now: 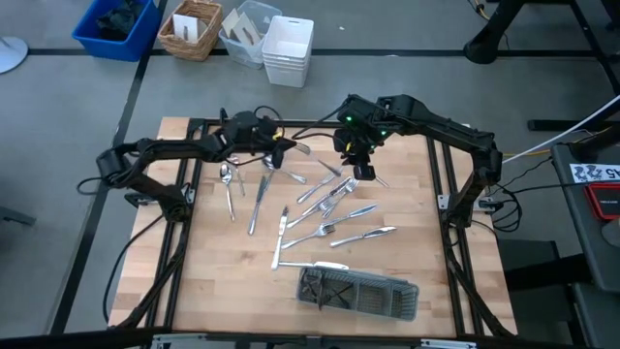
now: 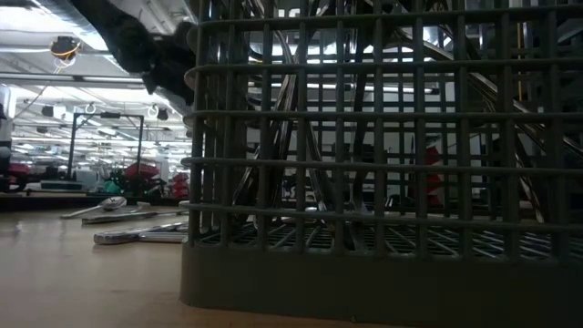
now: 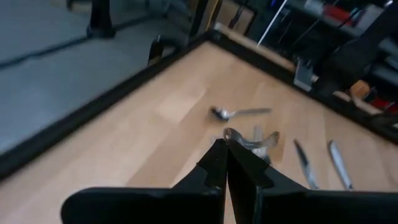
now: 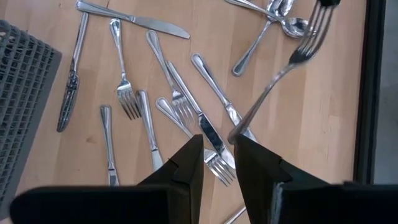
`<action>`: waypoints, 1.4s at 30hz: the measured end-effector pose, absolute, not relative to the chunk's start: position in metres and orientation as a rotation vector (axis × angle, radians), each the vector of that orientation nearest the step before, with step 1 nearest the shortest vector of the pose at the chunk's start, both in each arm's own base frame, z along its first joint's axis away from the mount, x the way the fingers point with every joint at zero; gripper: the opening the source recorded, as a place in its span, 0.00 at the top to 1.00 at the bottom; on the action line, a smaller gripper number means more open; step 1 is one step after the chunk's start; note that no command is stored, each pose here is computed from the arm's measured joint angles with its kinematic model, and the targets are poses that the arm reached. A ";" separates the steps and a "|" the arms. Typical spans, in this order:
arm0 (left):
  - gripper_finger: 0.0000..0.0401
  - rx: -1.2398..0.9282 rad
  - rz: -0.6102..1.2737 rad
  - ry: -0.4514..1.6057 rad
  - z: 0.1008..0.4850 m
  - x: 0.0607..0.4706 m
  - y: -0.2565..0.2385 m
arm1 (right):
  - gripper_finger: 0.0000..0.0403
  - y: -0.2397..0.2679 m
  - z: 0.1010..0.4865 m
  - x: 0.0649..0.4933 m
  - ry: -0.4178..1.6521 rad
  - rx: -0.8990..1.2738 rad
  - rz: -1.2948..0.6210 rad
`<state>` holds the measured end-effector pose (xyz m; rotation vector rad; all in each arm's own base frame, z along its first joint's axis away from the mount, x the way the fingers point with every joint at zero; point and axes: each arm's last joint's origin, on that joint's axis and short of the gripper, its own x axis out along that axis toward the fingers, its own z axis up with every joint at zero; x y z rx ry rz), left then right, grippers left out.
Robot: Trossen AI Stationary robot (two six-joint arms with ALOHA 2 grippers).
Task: Sort silverware
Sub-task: Put the fork into the gray silverware rack
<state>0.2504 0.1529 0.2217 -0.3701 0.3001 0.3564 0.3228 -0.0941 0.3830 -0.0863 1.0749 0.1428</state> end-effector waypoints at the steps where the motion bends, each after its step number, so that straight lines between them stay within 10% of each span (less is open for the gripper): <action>1: 1.00 -0.356 0.350 0.284 0.227 0.249 0.151 | 0.77 -0.094 0.383 0.323 1.078 -0.088 0.139; 42: 1.00 0.070 -0.327 -0.109 0.322 0.229 -0.028 | 0.77 -0.091 0.400 0.302 1.088 -0.108 0.024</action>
